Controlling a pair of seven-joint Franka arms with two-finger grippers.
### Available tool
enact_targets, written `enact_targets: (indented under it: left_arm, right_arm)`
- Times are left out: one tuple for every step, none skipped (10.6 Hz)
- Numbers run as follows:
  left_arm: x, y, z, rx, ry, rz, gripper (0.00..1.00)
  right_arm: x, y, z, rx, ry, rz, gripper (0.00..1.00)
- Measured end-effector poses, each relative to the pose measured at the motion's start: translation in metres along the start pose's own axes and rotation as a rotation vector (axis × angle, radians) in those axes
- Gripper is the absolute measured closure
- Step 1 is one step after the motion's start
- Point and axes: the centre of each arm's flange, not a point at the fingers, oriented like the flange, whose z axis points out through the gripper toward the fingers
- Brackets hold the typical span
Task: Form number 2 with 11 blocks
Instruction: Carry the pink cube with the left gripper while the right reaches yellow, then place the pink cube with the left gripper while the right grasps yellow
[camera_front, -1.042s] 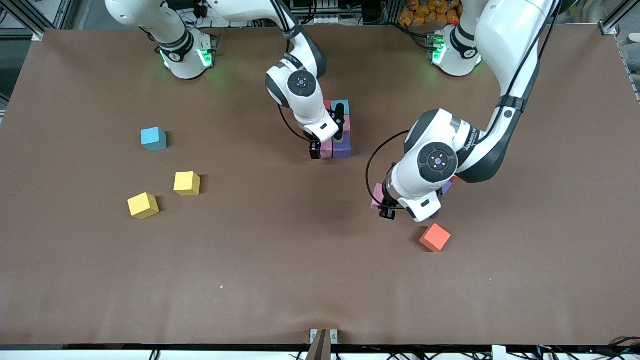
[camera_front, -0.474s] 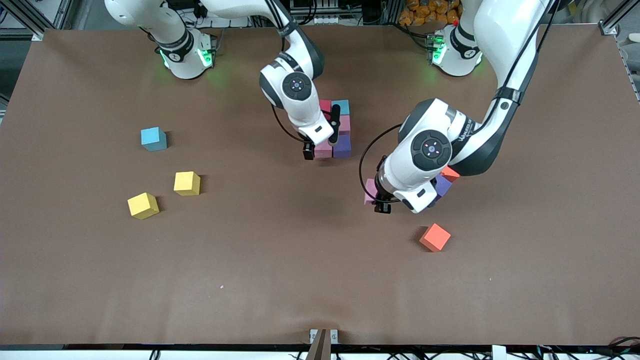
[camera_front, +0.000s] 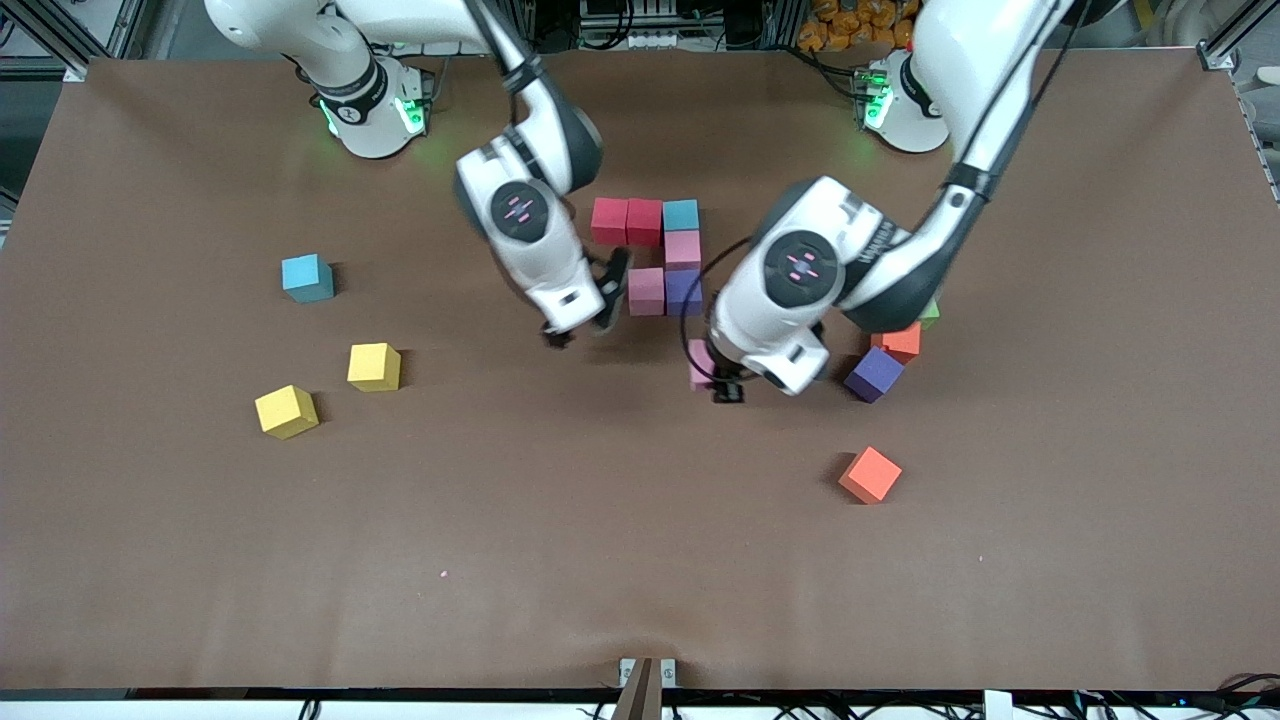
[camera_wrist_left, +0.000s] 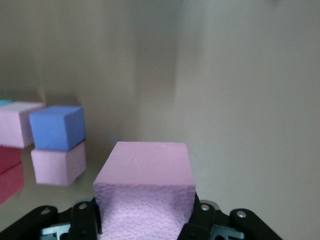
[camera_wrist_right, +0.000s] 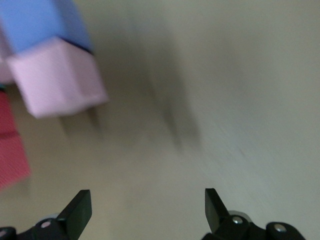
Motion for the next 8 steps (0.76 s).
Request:
enact_targets:
  left_arm:
    - [-0.018,-0.016,0.01,0.004,-0.002,0.002,0.41]
    - [-0.036,-0.032,0.024,0.012,-0.002,0.001,0.41]
    - [-0.053,-0.048,0.041,0.019,-0.005,-0.009,0.41]
    - [-0.069,-0.063,0.057,0.018,-0.016,-0.022,0.41]
    - [-0.082,-0.075,0.069,0.012,-0.028,-0.033,0.41]
    - [-0.091,-0.084,0.076,0.009,-0.036,-0.047,0.41]
    - [-0.099,-0.094,0.079,0.009,-0.038,-0.054,0.41]
    - [-0.108,-0.107,0.082,0.013,-0.036,-0.056,0.41]
  right_arm:
    - [-0.027,0.033,-0.007,-0.007,-0.016,0.069,0.0]
    - [-0.052,0.062,-0.014,-0.022,-0.022,0.131,0.0]
    - [-0.076,0.087,-0.022,-0.041,-0.024,0.19,0.0]
    - [-0.1,0.108,-0.028,-0.055,-0.026,0.255,0.0]
    - [-0.127,0.13,-0.032,-0.065,-0.026,0.33,0.0]
    - [-0.157,0.153,-0.037,-0.074,-0.02,0.403,0.0]
    - [-0.192,0.177,-0.041,-0.085,-0.01,0.476,0.0]
    - [-0.228,0.197,-0.04,-0.101,0.002,0.544,0.0]
